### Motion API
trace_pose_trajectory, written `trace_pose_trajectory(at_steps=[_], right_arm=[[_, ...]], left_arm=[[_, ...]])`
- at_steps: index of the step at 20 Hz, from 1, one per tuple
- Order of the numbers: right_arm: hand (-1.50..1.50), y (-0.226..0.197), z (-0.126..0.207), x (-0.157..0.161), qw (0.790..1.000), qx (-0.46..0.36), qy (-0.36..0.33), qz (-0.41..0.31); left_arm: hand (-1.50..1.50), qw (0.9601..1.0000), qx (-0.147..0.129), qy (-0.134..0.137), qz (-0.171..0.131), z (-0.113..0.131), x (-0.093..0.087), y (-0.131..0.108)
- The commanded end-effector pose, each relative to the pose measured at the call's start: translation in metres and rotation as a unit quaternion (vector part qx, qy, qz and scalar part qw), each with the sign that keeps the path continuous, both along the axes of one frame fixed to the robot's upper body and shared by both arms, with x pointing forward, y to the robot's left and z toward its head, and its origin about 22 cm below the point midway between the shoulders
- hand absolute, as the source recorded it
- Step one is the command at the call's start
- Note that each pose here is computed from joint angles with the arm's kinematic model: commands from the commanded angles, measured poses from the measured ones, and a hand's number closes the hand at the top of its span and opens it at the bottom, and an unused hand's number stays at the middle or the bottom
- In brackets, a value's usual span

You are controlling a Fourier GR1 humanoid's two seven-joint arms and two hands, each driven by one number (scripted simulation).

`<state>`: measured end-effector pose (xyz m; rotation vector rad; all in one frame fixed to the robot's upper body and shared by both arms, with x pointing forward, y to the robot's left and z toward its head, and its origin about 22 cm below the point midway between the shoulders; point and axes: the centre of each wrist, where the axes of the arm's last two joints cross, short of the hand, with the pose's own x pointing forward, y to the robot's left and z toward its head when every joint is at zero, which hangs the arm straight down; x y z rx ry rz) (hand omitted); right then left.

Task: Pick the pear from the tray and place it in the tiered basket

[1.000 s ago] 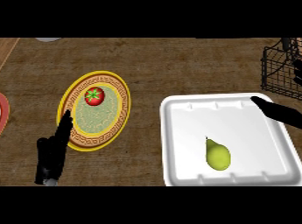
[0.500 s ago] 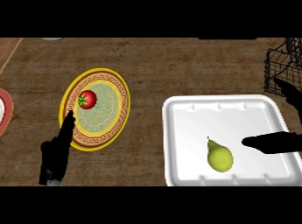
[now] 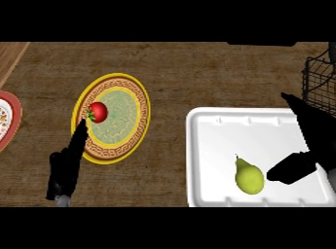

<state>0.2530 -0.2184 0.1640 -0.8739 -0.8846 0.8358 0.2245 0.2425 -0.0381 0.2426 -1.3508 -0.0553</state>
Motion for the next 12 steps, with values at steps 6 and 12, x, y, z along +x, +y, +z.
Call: trace_pose_trajectory(at_steps=[6, 12], right_arm=[[-1.50, 0.056, -0.025, 0.010, 0.992, -0.102, 0.067, -0.040], [-1.50, 0.058, -0.062, 0.015, 0.974, -0.181, 0.129, -0.036]], left_arm=[[0.00, 0.9996, 0.000, 0.023, 0.013, -0.014, -0.007, -0.005], [0.00, 0.9998, 0.009, 0.013, 0.014, -0.008, -0.004, 0.008]])
